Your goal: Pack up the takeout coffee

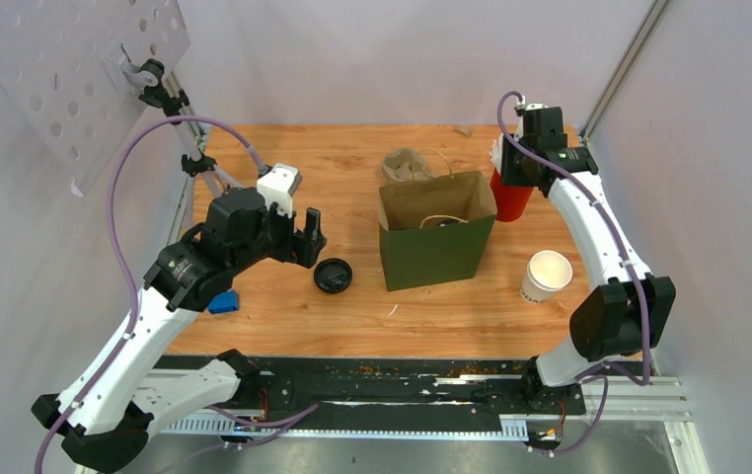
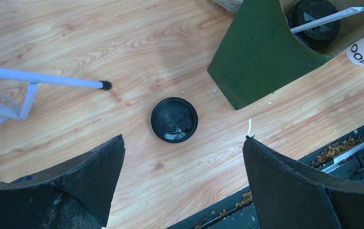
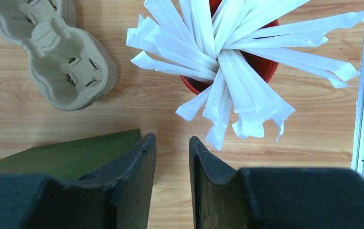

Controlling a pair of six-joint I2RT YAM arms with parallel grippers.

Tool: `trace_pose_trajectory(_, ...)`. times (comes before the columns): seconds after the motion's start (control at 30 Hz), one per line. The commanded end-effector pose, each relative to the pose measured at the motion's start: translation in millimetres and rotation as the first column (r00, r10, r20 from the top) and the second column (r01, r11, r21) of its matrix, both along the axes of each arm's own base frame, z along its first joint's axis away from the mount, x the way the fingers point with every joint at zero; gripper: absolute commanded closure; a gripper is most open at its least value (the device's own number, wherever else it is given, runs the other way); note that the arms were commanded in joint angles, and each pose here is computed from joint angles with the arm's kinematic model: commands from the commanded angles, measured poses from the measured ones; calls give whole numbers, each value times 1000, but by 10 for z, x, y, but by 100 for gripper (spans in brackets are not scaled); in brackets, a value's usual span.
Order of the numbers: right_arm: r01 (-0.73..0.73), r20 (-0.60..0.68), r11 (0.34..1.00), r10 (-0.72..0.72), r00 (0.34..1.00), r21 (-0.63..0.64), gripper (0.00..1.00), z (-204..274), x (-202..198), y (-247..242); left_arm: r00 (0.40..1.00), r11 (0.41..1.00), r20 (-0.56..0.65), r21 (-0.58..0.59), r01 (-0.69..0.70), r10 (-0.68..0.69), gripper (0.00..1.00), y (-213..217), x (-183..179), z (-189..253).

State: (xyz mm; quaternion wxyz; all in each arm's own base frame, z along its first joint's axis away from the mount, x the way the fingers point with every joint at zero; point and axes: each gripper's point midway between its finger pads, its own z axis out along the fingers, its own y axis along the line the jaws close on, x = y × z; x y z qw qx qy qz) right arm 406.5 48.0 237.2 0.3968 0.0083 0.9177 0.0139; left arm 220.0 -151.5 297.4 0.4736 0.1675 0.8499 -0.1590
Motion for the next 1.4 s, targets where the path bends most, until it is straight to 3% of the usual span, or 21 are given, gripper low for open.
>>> trace_pose_trajectory(0.0, 32, 41, 999, -31, 999, -19, 68, 69, 227, -42, 999, 1000, 40, -18, 8, -8, 0, -1, 11, 168)
trace_pose_trajectory(1.0, 20, 26, 982, -15, 1000, -186, 72, -142, 480, -238, 999, 1000, 44, -6, -13, 13, 0, 58, 4, 158)
trace_pose_trajectory(1.13, 17, 33, 978, -11, 999, -208, 79, -106, 495, -267, 999, 1000, 44, -7, -14, 14, 0, 59, 2, 161)
trace_pose_trajectory(1.37, 9, 36, 976, -1, 999, -217, 99, 19, 424, -275, 999, 1000, 45, -11, -12, 12, 0, 49, 6, 163)
